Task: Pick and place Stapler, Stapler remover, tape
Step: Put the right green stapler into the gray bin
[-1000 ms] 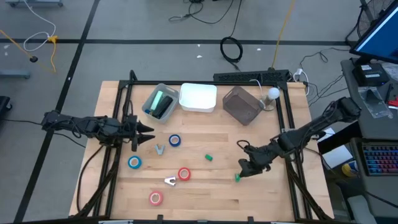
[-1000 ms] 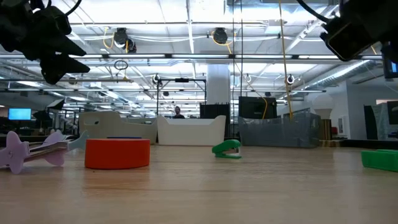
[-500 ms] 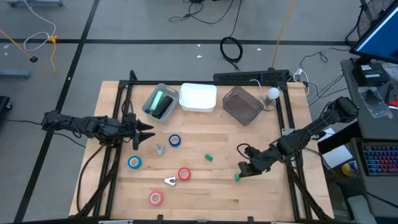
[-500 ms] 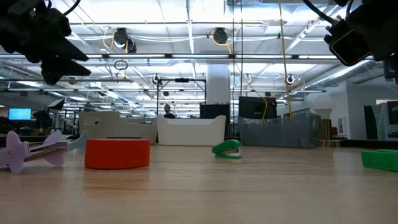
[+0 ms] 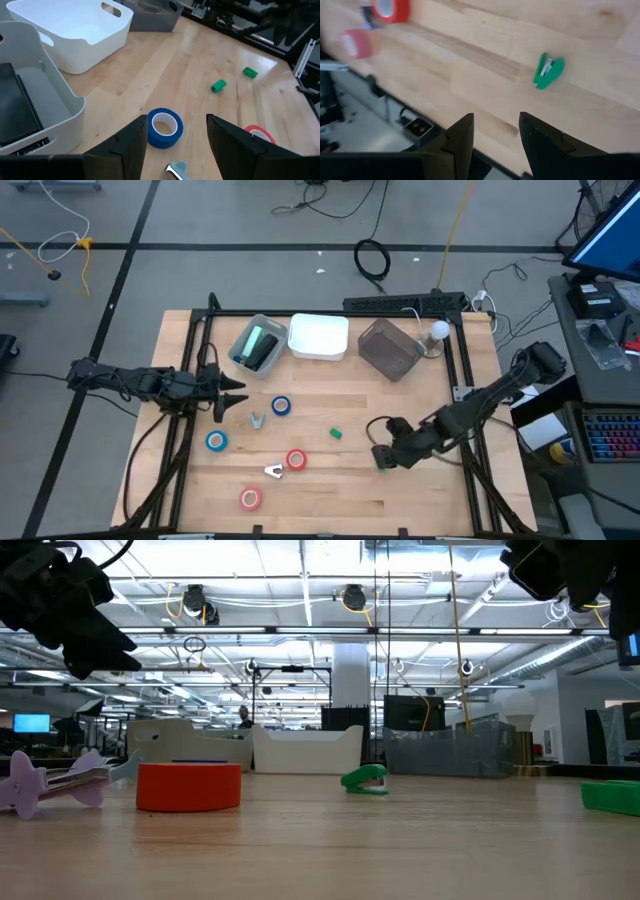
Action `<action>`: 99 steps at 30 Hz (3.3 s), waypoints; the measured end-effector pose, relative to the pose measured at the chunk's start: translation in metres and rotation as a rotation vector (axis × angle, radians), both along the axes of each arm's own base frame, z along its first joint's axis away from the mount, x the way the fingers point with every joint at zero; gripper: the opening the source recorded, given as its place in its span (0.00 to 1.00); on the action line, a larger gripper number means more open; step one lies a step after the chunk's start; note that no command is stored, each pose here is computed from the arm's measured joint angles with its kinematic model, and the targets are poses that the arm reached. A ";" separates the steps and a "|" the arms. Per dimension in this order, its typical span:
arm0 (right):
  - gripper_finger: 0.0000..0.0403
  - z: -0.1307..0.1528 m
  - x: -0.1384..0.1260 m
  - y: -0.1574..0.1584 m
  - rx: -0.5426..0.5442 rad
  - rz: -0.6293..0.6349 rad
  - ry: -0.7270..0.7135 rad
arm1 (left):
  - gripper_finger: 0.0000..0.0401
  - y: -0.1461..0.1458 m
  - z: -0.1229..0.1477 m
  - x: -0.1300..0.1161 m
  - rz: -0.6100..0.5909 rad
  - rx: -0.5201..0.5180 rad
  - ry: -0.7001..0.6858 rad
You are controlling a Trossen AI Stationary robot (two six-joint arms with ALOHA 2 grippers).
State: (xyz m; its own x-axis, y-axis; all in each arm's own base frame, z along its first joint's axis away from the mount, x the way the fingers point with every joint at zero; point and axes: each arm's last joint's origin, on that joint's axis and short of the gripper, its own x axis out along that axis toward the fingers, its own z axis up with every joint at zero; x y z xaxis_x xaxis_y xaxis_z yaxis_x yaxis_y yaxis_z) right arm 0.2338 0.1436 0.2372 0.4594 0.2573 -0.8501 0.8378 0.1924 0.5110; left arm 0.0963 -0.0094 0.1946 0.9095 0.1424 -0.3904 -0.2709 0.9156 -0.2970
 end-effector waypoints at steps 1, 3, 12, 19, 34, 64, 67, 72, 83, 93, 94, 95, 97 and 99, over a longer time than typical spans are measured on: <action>0.38 -0.002 0.004 0.002 -0.008 -0.007 0.022 | 0.52 0.000 0.000 0.000 -0.003 0.003 0.001; 0.38 -0.010 0.009 0.006 -0.011 -0.008 0.078 | 0.52 0.000 0.000 0.000 -0.008 0.013 0.003; 0.38 -0.041 0.021 0.016 -0.040 -0.011 0.185 | 0.52 0.000 -0.001 0.000 -0.019 0.019 0.016; 0.38 -0.057 0.026 0.017 -0.067 -0.020 0.234 | 0.52 0.000 -0.001 0.000 -0.021 0.022 0.017; 0.38 -0.072 0.026 0.013 -0.093 -0.040 0.285 | 0.52 0.000 -0.001 0.000 -0.026 0.035 0.019; 0.38 -0.090 0.028 -0.007 -0.099 -0.043 0.257 | 0.52 0.000 -0.001 -0.001 -0.023 0.052 0.021; 0.38 -0.090 0.028 -0.007 -0.100 -0.038 0.255 | 0.52 0.000 -0.001 -0.001 -0.023 0.052 0.021; 0.38 -0.090 0.028 -0.007 -0.101 -0.032 0.255 | 0.52 0.000 -0.001 -0.001 -0.023 0.052 0.020; 0.38 -0.091 0.025 -0.006 -0.105 -0.040 0.280 | 0.52 0.000 -0.001 -0.001 -0.025 0.057 0.021; 0.38 -0.091 0.021 0.001 -0.096 -0.066 0.288 | 0.52 0.000 -0.001 -0.001 -0.029 0.067 0.022; 0.38 -0.091 0.021 0.001 -0.096 -0.066 0.289 | 0.52 0.000 -0.001 -0.001 -0.029 0.067 0.022; 0.38 -0.091 0.021 0.001 -0.096 -0.067 0.289 | 0.52 0.000 -0.001 -0.001 -0.028 0.067 0.022; 0.38 -0.091 0.021 0.001 -0.094 -0.069 0.287 | 0.52 0.000 -0.001 -0.001 -0.029 0.067 0.022; 0.38 -0.091 0.021 0.001 -0.090 -0.070 0.289 | 0.52 0.000 -0.001 -0.001 -0.029 0.067 0.022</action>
